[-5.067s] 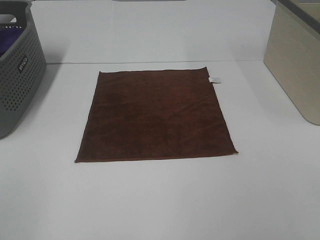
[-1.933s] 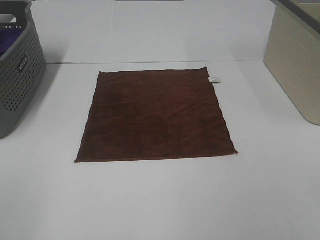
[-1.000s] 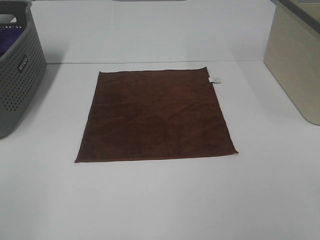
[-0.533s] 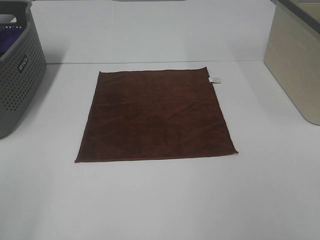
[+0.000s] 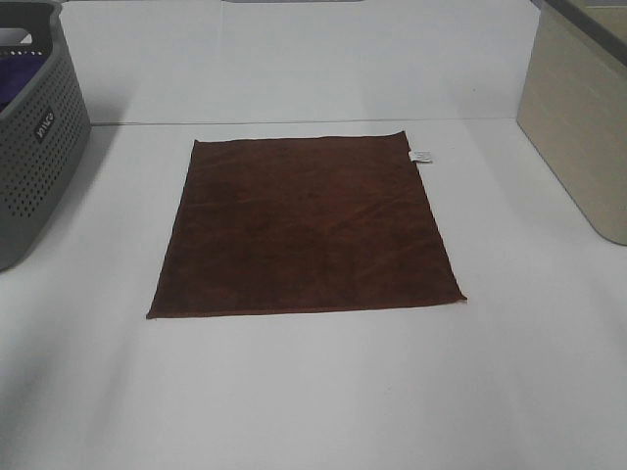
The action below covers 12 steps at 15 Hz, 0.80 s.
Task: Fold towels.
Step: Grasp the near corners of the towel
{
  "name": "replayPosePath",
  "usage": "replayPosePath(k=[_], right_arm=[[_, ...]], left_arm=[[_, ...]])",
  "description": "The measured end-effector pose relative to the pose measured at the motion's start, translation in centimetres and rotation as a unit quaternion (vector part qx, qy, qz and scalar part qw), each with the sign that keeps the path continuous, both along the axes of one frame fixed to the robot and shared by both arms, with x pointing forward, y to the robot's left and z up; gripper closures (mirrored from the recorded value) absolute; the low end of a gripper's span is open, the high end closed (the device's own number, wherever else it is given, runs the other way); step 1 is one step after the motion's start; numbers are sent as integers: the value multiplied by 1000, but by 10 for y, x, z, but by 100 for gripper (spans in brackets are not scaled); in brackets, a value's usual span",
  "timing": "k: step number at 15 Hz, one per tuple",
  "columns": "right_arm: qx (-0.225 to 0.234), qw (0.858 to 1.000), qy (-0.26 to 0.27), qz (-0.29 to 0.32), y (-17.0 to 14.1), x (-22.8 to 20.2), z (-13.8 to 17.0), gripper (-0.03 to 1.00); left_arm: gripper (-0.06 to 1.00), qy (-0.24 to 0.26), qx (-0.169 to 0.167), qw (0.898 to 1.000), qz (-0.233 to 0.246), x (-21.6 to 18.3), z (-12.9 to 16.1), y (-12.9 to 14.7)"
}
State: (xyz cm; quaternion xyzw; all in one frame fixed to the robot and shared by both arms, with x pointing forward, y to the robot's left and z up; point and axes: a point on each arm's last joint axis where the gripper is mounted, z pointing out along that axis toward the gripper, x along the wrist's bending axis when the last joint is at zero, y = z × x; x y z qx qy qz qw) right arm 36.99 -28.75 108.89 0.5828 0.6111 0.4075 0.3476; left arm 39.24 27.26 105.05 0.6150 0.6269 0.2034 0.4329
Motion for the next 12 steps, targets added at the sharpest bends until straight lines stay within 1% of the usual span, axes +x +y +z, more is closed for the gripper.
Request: replayPosePath(k=[3,5,6,7,9,10,12], right_arm=[[11,997,74,12,6,45,5,21],[11,990,138,40,12,69,2,21],[20,982,179,56,16,81,-5,21],[40,972,221,67,20,92,-14,21],[66,949,297,76,26,110,-39,21],[73,935,338,79,28,118,-54,21],[83,910,397,81,31,134,-78,21]], left_arm=[[29,65,-55,996,-13,32,-27,-9],[29,103,-87,991,-15,49,-46,-14],[29,119,-99,988,-14,56,-56,-16],[29,134,-108,985,-14,62,-65,-18],[29,167,-134,977,-6,74,-85,-21],[27,182,-143,973,-5,79,-94,-22],[20,210,-166,963,-4,93,-108,-26]])
